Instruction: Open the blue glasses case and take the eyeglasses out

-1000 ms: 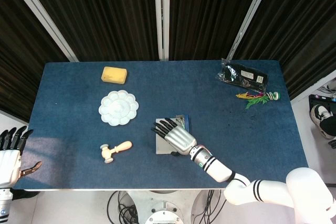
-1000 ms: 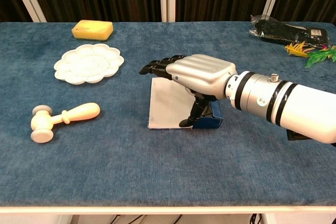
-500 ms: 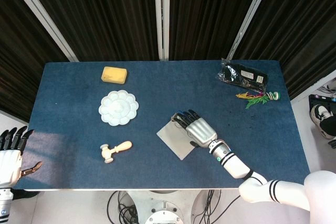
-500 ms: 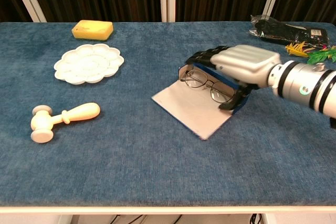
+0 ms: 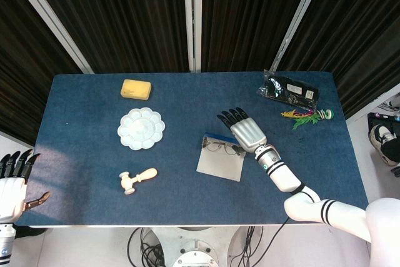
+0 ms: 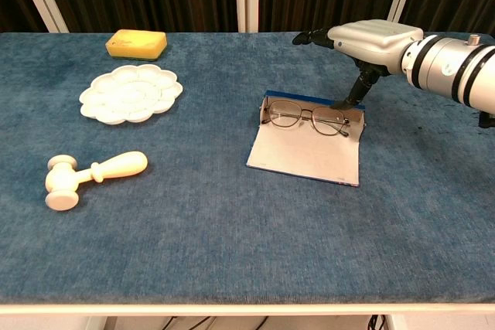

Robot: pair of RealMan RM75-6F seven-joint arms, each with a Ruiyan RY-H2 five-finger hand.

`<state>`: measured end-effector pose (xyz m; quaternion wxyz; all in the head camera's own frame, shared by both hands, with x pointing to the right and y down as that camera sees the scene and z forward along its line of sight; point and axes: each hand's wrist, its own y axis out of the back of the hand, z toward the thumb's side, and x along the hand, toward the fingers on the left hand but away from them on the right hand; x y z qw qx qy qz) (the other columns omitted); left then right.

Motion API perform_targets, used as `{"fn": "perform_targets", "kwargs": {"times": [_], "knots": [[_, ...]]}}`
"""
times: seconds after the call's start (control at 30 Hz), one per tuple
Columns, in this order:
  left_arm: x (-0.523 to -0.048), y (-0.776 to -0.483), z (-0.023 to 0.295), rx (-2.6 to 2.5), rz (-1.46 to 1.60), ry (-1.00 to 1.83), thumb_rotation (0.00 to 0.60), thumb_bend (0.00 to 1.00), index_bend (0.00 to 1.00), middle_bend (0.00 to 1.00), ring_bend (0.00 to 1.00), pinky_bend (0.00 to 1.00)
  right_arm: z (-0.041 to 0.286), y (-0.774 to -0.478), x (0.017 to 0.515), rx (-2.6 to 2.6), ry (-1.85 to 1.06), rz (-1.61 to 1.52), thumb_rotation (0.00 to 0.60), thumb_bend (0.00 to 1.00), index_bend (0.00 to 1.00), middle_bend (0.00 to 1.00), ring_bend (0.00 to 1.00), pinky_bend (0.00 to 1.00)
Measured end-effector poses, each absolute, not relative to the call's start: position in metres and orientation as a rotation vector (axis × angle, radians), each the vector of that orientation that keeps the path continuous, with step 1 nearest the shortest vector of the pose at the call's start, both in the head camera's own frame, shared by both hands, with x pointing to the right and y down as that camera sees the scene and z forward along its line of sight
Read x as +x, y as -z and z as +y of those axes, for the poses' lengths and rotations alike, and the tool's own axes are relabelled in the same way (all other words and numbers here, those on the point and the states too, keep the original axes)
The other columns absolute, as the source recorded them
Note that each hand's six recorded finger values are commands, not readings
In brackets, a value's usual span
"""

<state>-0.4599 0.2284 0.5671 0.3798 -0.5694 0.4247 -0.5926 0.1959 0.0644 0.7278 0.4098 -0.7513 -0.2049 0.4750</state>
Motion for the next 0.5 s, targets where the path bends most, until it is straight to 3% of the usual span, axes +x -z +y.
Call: {"fn": "perform_targets", "kwargs": {"times": [0.23, 0.5], "knots": [[-0.457, -0.570, 0.227, -1.468, 1.075, 1.506, 0.600, 0.04, 0.15, 0.07, 0.00, 0.00, 0.076, -0.722, 0.204, -1.902, -1.216, -0.464, 0.600, 0.15, 0.00, 0.10, 0.00, 0.00], [-0.460, -0.569, 0.229, -1.460, 1.084, 1.514, 0.600, 0.04, 0.15, 0.07, 0.00, 0.00, 0.055, -0.742, 0.206, -1.855, -1.299, -0.449, 0.600, 0.18, 0.00, 0.12, 0.00, 0.00]]}}
